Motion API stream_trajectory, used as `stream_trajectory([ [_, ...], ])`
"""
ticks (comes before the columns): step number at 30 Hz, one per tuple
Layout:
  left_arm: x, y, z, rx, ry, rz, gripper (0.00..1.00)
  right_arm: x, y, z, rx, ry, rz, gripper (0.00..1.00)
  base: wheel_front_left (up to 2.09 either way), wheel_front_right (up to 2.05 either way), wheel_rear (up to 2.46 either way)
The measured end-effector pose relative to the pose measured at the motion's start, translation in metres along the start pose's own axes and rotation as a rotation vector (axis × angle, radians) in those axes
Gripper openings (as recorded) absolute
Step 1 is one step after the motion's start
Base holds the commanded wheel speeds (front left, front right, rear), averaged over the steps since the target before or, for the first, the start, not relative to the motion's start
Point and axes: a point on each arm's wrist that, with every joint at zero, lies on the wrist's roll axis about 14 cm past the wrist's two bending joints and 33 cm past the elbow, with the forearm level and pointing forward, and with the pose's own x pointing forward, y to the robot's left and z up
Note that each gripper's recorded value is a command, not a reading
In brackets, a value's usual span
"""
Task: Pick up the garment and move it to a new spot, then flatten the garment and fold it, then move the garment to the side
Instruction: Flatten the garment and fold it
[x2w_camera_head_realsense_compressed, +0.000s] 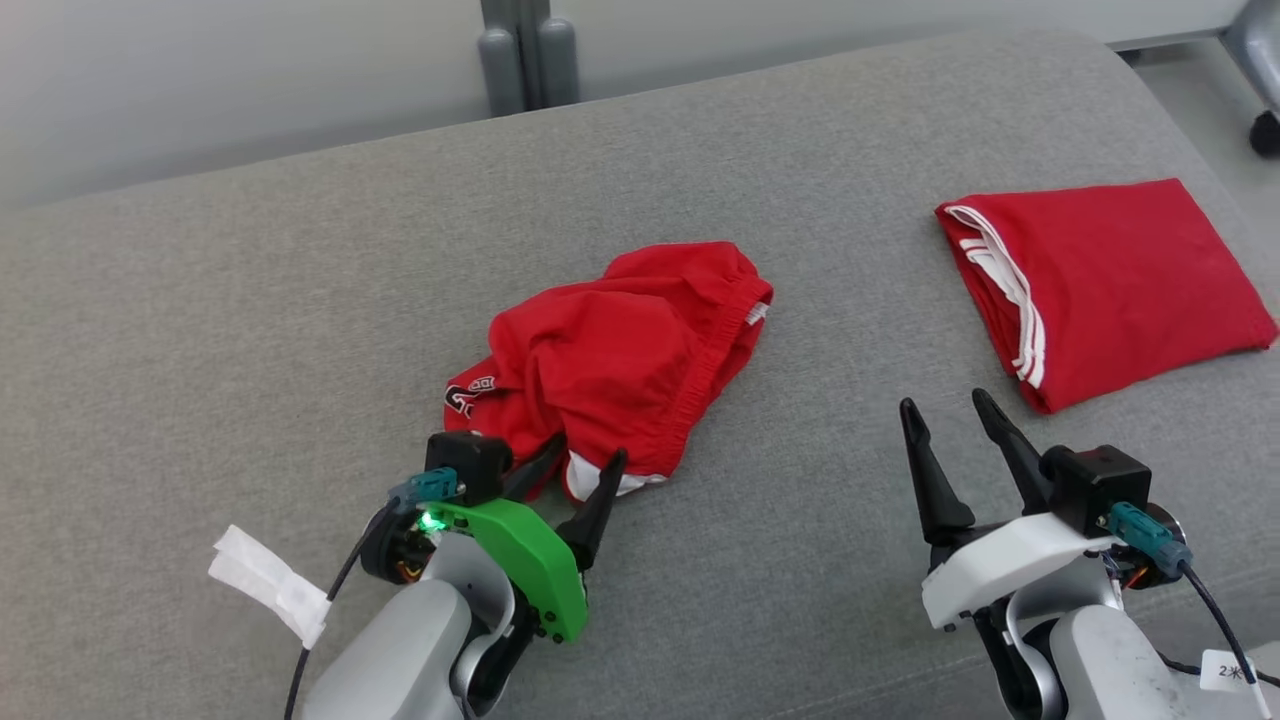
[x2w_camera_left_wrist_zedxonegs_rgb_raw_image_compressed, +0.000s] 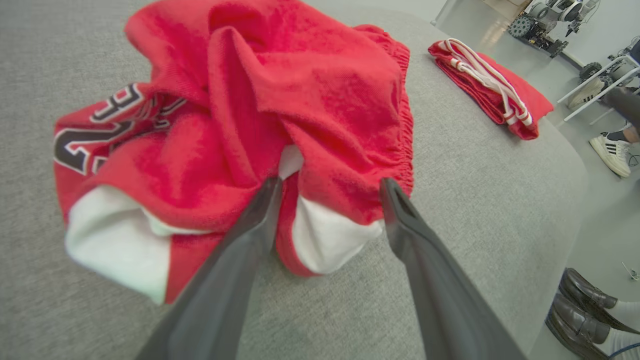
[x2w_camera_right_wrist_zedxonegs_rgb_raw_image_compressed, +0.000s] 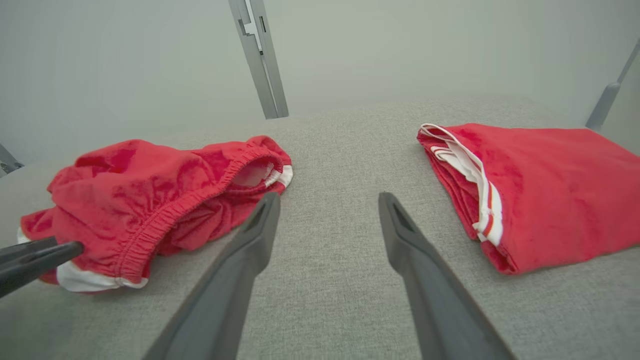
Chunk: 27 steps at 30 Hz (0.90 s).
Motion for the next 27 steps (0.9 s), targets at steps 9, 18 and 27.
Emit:
stream_trajectory([
  [9, 0.024, -0.006, -0.012, -0.017, 0.047, -0.034, 0.0, -0.013, -0.027, -0.005, -0.002, 0.014, -0.087, 1.0, 0.0, 0.0, 0.0],
  [18, 0.039, -0.057, 0.087, 0.041, -0.243, -0.197, 0.0, -0.015, -0.03, 0.001, -0.005, -0.005, -0.093, 1.0, 0.0, 0.0, 0.0],
  [27, 0.006, -0.152, 0.217, 0.082, -0.584, -0.48, 0.0, -0.019, -0.024, 0.01, -0.001, -0.03, -0.073, 1.0, 0.0, 0.0, 0.0],
])
